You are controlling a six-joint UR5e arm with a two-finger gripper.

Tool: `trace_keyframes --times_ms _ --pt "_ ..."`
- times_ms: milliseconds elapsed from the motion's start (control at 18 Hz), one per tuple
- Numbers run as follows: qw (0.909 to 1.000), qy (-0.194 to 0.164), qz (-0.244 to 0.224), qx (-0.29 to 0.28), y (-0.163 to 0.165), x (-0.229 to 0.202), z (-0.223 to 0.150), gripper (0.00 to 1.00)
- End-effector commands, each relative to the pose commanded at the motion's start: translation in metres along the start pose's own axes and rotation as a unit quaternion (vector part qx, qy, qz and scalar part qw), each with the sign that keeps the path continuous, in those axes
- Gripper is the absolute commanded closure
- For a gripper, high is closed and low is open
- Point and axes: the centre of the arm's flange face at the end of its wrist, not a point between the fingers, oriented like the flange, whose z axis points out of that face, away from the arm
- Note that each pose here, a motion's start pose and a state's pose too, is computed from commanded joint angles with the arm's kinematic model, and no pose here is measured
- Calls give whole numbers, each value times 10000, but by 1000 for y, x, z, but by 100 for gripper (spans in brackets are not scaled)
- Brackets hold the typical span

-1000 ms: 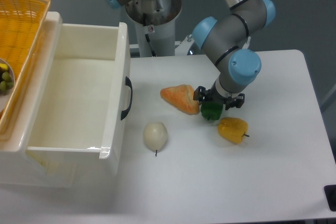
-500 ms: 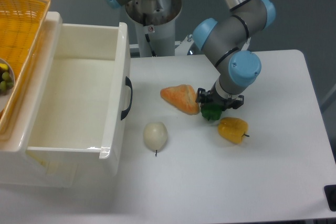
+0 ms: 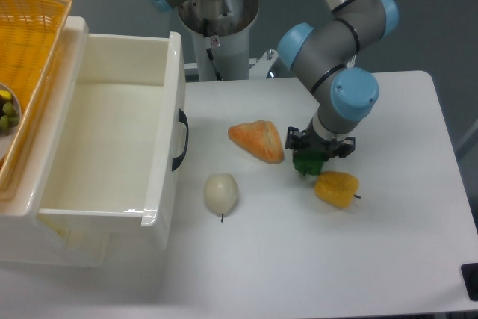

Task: Pick up the green chilies
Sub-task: 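Lift the green bell pepper up and carry it toward the white box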

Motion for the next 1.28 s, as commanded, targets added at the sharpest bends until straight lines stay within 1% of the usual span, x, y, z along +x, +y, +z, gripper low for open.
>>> trace_keyframes --times_ms 222,389,444,611,722,778,889,1056,1167,1278 --pt "9999 108 27 -55 1 6 -35 45" --pt "9999 86 119 -38 0 22 -61 45" --pt "9998 79 159 38 0 30 -72 45" --pt "9987 273 107 408 5 47 -105 45" --pt "9982 351 84 472 7 53 -119 45" --pt "9979 424 28 483 8 57 -126 45" --pt "9961 578 -330 578 6 61 -136 45" --pt "9950 578 -424 700 8 75 -150 45" --pt "9911 720 -688 882 11 86 -162 44" --pt "9887 749 -797 1023 16 97 -177 45"
